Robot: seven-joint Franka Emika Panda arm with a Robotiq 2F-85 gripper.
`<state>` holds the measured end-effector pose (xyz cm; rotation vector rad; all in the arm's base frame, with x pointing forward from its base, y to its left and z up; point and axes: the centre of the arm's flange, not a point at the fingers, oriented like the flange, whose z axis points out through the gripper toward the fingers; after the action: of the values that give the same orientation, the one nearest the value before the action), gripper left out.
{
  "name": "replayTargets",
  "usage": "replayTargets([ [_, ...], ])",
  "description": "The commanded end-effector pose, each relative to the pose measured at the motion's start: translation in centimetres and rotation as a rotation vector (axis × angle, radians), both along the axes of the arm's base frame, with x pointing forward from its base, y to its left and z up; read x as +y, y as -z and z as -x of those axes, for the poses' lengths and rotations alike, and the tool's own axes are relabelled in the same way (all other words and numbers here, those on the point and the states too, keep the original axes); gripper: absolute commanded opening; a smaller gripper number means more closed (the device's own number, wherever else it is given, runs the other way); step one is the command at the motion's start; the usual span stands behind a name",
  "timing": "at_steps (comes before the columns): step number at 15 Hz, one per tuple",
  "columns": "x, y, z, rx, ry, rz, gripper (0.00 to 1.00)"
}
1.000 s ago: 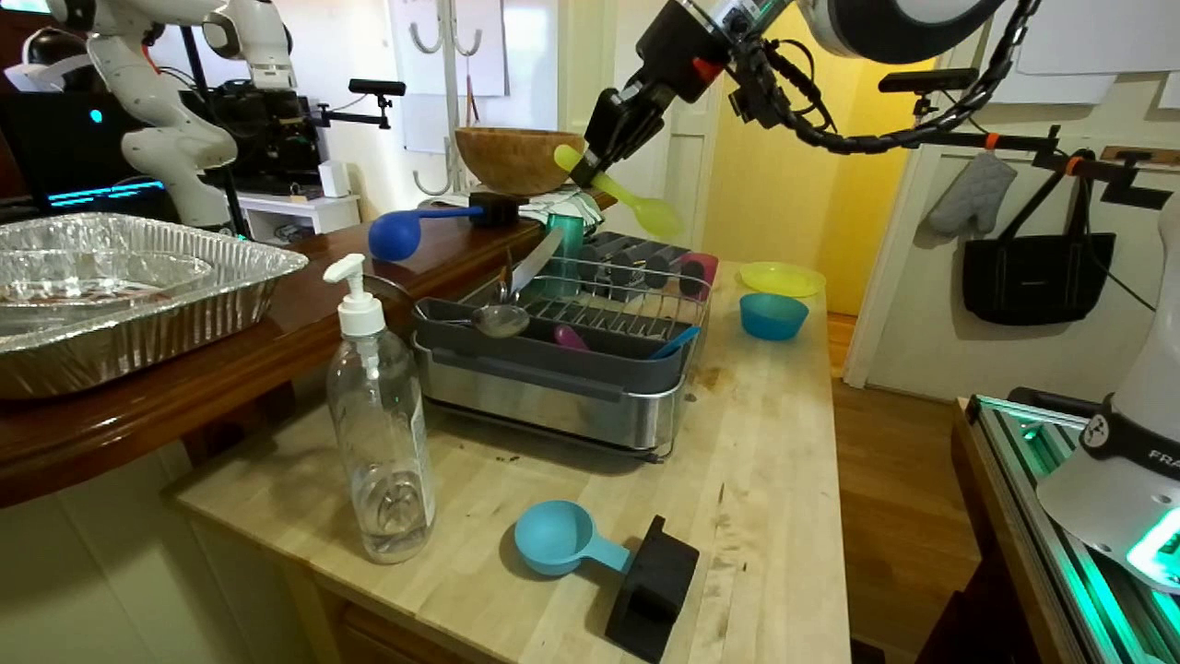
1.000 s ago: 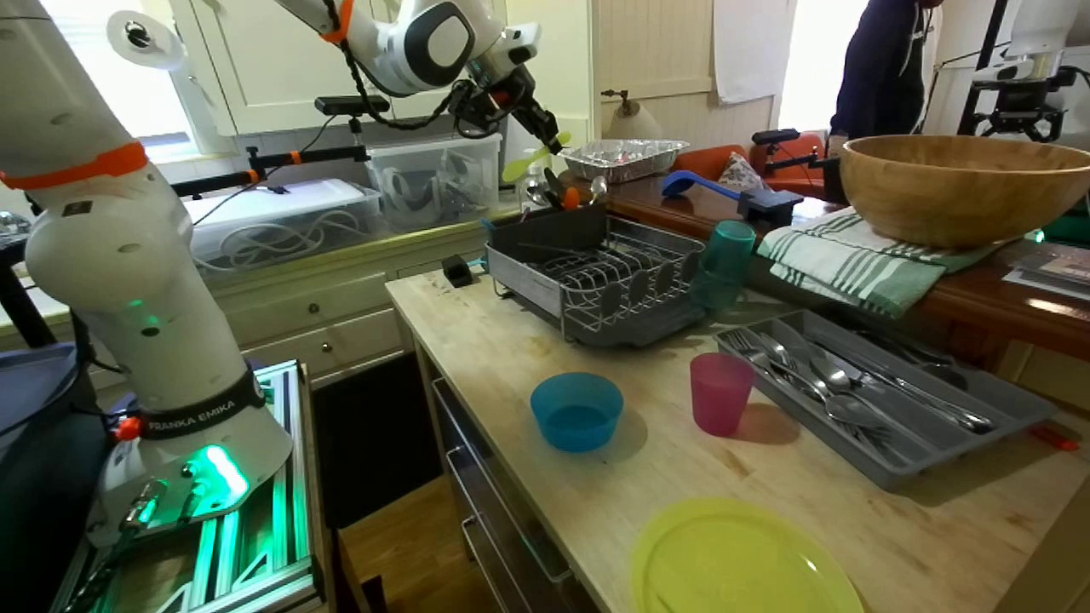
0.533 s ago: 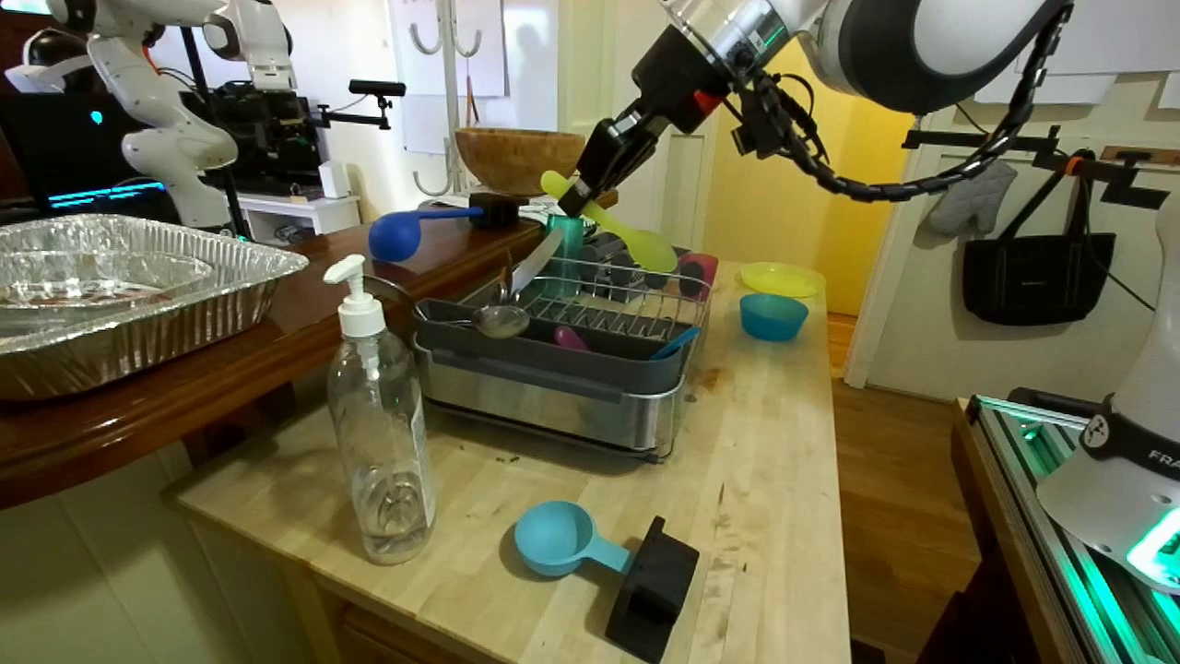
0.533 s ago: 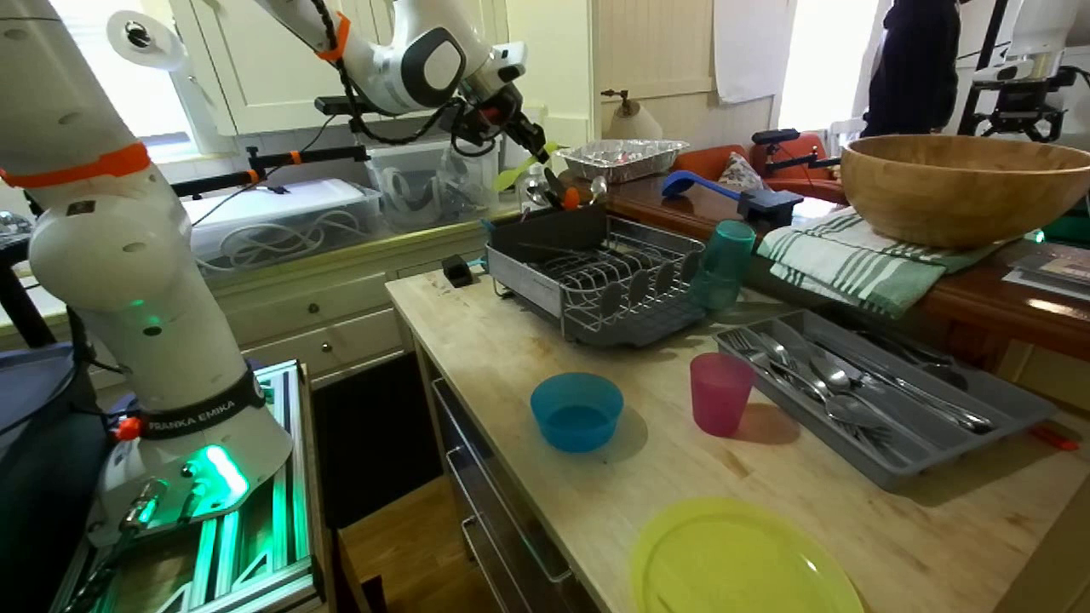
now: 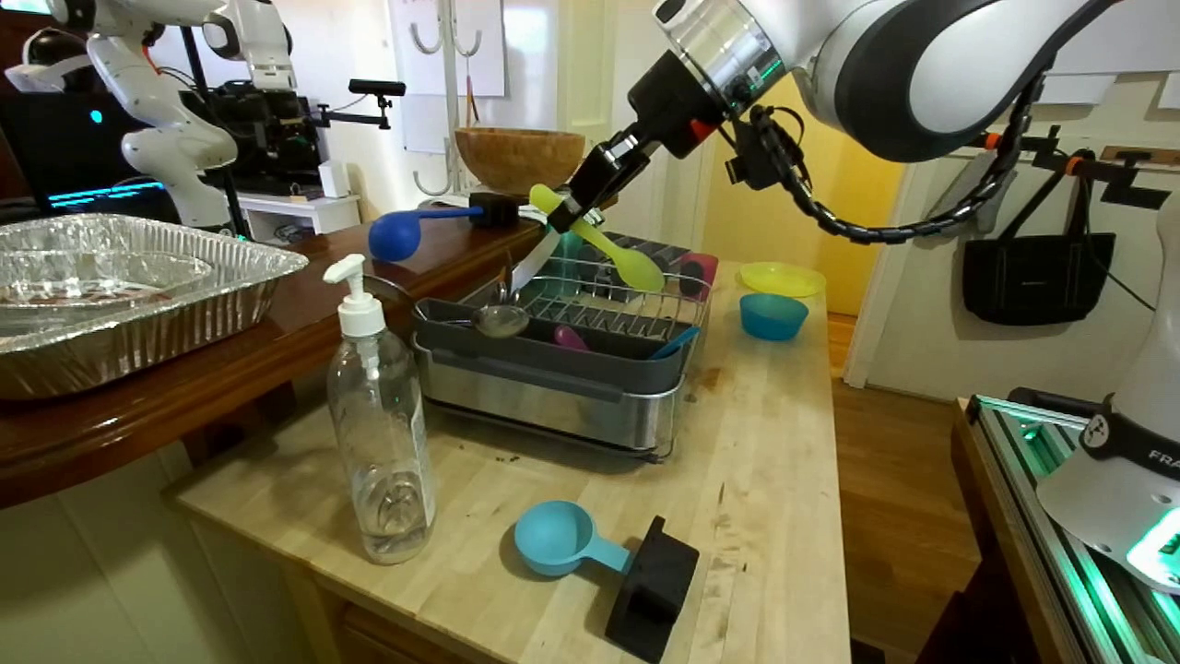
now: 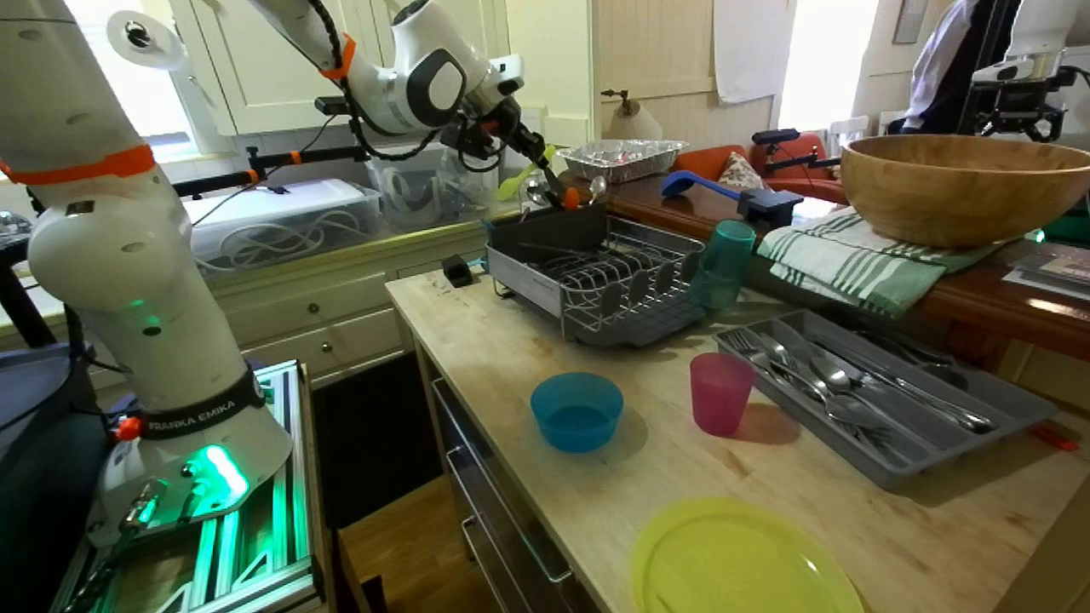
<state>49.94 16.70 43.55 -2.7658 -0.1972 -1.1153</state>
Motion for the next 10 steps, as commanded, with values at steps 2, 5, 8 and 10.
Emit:
replayTargets([
  [2,-0.07,0.06,0.06,-0.012,-0.006,0.003,0.1],
  [5,-0.07,-0.03,0.01,-0.013,-0.006,0.002,0.1],
  [8,-0.07,-0.04,0.01,-0.014,-0.006,0.002,0.1],
  [10,-0.07,-0.04,0.01,-0.014,-0.006,0.002,0.03],
])
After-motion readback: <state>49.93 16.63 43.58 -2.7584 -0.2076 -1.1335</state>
